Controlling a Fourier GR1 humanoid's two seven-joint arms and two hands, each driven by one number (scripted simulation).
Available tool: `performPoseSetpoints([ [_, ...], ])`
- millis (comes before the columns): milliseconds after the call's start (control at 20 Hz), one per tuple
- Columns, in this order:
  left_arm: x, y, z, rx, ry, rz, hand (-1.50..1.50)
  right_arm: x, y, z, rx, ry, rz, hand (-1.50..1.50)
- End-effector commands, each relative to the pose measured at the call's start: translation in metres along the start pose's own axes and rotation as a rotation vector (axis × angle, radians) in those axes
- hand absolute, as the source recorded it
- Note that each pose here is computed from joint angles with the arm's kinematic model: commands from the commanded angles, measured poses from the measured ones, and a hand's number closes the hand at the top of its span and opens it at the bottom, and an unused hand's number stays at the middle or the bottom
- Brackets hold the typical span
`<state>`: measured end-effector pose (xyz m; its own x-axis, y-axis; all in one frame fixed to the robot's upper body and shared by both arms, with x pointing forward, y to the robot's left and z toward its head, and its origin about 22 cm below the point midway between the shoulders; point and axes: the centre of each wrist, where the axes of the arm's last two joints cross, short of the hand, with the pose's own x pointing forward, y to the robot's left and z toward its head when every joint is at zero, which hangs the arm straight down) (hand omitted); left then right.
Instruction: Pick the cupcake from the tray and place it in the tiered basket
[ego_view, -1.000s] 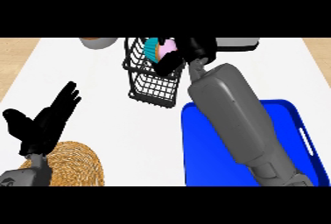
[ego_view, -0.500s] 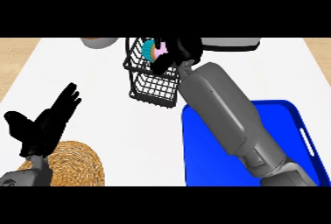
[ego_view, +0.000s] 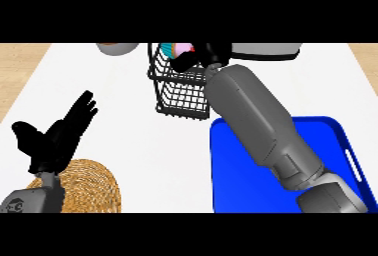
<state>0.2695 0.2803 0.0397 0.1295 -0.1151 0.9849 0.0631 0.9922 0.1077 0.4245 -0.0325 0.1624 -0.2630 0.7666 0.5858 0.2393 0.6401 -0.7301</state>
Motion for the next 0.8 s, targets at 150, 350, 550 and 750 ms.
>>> performPoseSetpoints([
  [150, 0.018, -0.009, -0.005, 0.004, -0.003, -0.014, 0.00, 0.009, 0.010, -0.009, 0.010, 0.006, 0.025, -1.50],
  [350, -0.002, -0.008, -0.001, -0.009, 0.008, -0.006, 0.00, 0.020, -0.004, -0.022, -0.030, 0.014, -0.098, -1.50],
  [550, -0.005, 0.011, 0.002, 0.002, 0.007, -0.019, 0.00, 0.002, -0.001, -0.015, -0.083, 0.078, -0.253, -1.50],
  [750, 0.006, -0.001, 0.001, -0.005, 0.007, -0.009, 0.00, 0.016, -0.018, -0.024, -0.121, 0.122, -0.432, -1.50],
])
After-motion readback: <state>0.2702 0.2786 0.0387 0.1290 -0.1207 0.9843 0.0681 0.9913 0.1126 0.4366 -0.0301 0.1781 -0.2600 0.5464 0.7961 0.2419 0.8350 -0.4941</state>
